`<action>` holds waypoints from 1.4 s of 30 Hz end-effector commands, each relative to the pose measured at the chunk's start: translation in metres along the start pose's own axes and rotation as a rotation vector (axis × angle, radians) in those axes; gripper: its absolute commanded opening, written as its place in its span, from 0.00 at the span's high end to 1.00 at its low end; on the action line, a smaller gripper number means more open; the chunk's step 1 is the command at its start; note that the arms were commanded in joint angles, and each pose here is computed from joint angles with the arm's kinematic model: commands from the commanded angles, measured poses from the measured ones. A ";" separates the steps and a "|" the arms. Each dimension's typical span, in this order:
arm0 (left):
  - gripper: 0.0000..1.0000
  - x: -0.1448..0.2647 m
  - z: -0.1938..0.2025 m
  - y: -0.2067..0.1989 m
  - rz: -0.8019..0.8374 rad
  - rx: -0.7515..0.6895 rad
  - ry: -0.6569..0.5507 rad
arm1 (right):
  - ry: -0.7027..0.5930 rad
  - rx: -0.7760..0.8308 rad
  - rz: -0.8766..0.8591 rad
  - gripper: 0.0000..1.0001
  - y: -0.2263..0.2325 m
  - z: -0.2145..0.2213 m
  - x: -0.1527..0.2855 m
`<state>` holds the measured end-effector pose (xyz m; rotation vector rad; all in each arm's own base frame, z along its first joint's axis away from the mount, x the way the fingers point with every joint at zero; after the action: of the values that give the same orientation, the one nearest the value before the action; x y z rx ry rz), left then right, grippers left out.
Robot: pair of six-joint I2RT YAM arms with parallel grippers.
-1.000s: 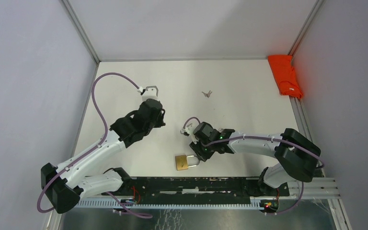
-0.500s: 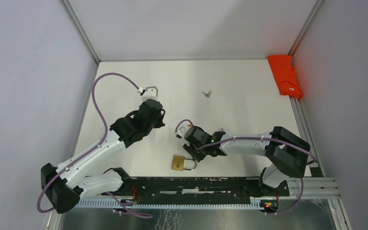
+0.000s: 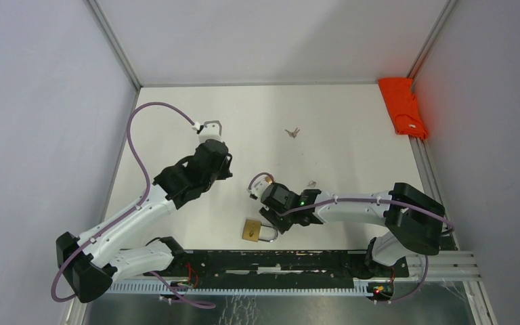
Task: Unlock with the key
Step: Move the lock to the center of the board.
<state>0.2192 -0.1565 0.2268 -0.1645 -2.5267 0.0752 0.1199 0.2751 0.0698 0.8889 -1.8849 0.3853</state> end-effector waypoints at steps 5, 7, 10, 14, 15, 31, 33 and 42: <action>0.73 0.007 -0.019 -0.003 0.007 0.066 -0.059 | -0.013 -0.024 -0.021 0.66 0.009 0.001 0.004; 0.73 0.008 -0.019 -0.003 0.006 0.067 -0.060 | 0.018 -0.010 -0.029 0.66 0.011 0.005 -0.001; 0.73 0.009 -0.020 -0.002 0.005 0.067 -0.064 | 0.060 0.003 -0.031 0.66 0.012 0.014 -0.009; 0.71 0.023 -0.039 0.004 -0.023 0.090 -0.125 | 0.104 0.014 -0.032 0.67 0.013 0.022 -0.020; 0.70 0.029 -0.049 0.006 -0.023 0.102 -0.156 | 0.112 0.017 -0.030 0.71 0.013 0.023 -0.022; 0.63 0.087 -0.108 0.029 -0.050 0.169 -0.378 | 0.067 0.165 0.089 1.00 0.012 -0.062 -0.056; 0.63 0.092 -0.110 0.031 -0.048 0.175 -0.394 | 0.057 0.168 0.095 1.00 0.009 -0.081 -0.065; 0.61 0.098 -0.116 0.037 -0.064 0.181 -0.442 | -0.023 0.095 0.115 1.00 -0.030 -0.160 -0.089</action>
<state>0.2072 -0.1107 0.3560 -0.0332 -2.8760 0.3327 0.2282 0.3922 0.0614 0.9170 -1.9197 0.5237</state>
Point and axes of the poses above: each gripper's point midway between its finger pads, its own x axis back along the fingers, its own y axis along the line the jaws close on, z = x × y, the point moved 5 cm from there along x, back along the fingers, and after that the axes turned 6 degrees about -x, right-handed, at the moved point
